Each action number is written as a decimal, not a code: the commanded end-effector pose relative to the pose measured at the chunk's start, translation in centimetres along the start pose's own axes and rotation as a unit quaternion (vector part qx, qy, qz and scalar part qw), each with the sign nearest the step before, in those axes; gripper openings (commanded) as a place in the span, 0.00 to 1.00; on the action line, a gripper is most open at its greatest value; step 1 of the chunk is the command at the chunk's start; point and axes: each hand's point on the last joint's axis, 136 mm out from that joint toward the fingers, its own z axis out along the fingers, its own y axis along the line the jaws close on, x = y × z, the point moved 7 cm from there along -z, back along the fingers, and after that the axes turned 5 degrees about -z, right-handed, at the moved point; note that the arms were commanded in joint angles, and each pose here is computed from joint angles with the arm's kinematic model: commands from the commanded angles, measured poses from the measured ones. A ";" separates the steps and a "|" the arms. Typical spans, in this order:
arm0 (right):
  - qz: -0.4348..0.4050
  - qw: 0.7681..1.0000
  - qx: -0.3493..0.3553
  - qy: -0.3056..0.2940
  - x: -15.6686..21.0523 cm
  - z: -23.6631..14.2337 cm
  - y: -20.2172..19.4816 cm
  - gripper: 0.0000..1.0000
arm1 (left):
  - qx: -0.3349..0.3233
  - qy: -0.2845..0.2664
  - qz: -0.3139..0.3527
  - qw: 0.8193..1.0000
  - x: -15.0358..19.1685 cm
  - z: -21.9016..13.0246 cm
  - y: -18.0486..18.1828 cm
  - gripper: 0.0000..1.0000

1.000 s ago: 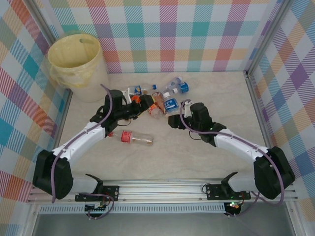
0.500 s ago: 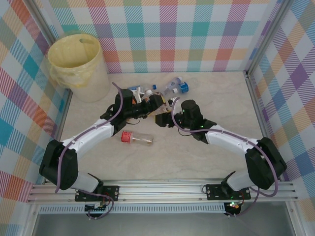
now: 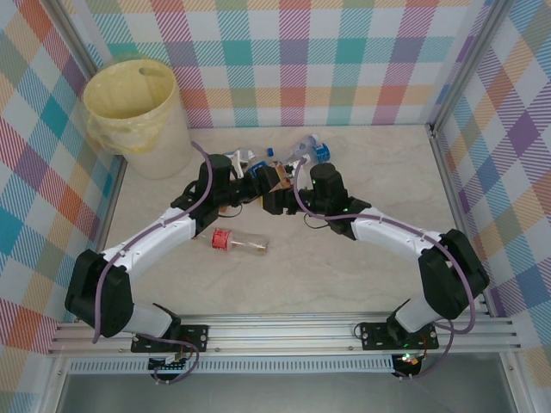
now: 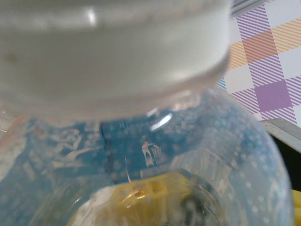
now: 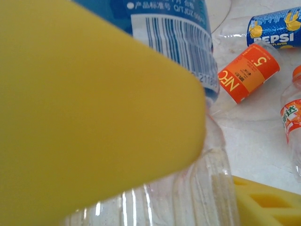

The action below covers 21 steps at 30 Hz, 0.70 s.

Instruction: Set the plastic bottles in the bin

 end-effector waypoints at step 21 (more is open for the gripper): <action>-0.057 0.966 0.227 -0.114 -2.6 -9.0 0.0 1.00 | -0.140 -0.210 0.037 0.967 -8.3 -7.9 -1.7 0.68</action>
